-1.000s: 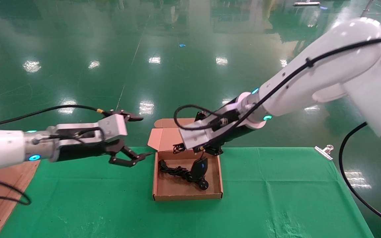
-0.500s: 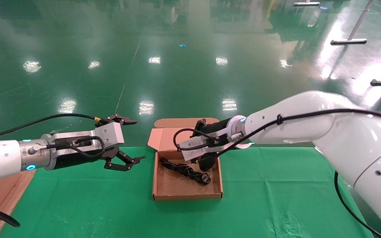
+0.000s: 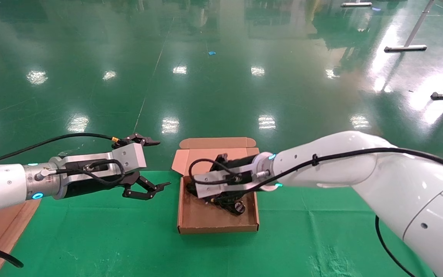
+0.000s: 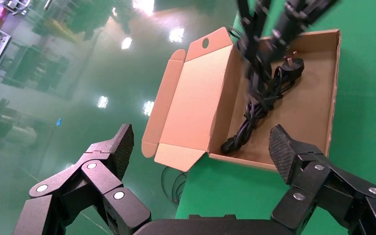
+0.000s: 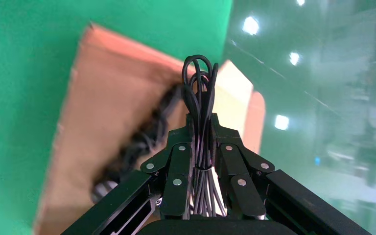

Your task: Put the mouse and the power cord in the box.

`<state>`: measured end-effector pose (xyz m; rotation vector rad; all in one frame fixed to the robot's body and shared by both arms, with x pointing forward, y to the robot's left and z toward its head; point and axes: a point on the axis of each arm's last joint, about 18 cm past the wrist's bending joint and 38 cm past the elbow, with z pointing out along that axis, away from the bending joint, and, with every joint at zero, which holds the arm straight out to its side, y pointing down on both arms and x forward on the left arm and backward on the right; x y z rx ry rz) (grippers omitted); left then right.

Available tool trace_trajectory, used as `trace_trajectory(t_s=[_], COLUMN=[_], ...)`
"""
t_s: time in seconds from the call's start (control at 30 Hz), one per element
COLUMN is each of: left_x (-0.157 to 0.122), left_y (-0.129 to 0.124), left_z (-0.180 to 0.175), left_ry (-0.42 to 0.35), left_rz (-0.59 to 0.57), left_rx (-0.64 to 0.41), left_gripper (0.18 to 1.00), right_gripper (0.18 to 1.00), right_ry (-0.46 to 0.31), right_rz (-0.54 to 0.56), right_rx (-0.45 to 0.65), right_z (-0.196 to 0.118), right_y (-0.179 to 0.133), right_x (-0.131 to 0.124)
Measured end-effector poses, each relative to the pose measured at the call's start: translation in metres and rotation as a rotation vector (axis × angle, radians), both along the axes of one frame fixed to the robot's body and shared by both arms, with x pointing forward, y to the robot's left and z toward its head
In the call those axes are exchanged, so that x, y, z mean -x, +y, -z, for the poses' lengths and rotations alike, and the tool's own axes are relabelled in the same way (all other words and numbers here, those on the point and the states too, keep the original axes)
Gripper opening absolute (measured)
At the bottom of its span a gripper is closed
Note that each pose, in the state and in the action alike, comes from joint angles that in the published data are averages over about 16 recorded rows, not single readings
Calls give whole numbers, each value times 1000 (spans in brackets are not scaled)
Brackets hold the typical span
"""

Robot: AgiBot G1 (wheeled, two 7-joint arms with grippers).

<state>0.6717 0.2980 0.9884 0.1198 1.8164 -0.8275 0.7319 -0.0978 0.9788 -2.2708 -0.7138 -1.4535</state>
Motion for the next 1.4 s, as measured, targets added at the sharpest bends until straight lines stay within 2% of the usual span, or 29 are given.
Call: trace_trajectory(t_s=[0.23,0.63,0.83,1.07,1.2,1.4], left_x=[1,1,0,1,4,14], left_y=[0,0,0,0,-2,-6], left_z=[0,0,0,0,1,4], left_ry=[-1,0,0,3,15,53], left_rz=[-1,-3,-3,0,14,59], left_rx=[0,0,0,3,21,76], left_gripper=[1001,1001,1001,1001,1001,1001], right_gripper=[233,290,368,503,605,754], right_ry=[38,43,41,54,90,189], right_rz=[-1,1,0,-4,-10,-31], right_rx=[-21,-22,-19,-34,-76,-192], right_z=[12,14,13,14,19,29], right_y=[2,2,2,0,-3,-14], right_x=[1,1,1,3,7,19])
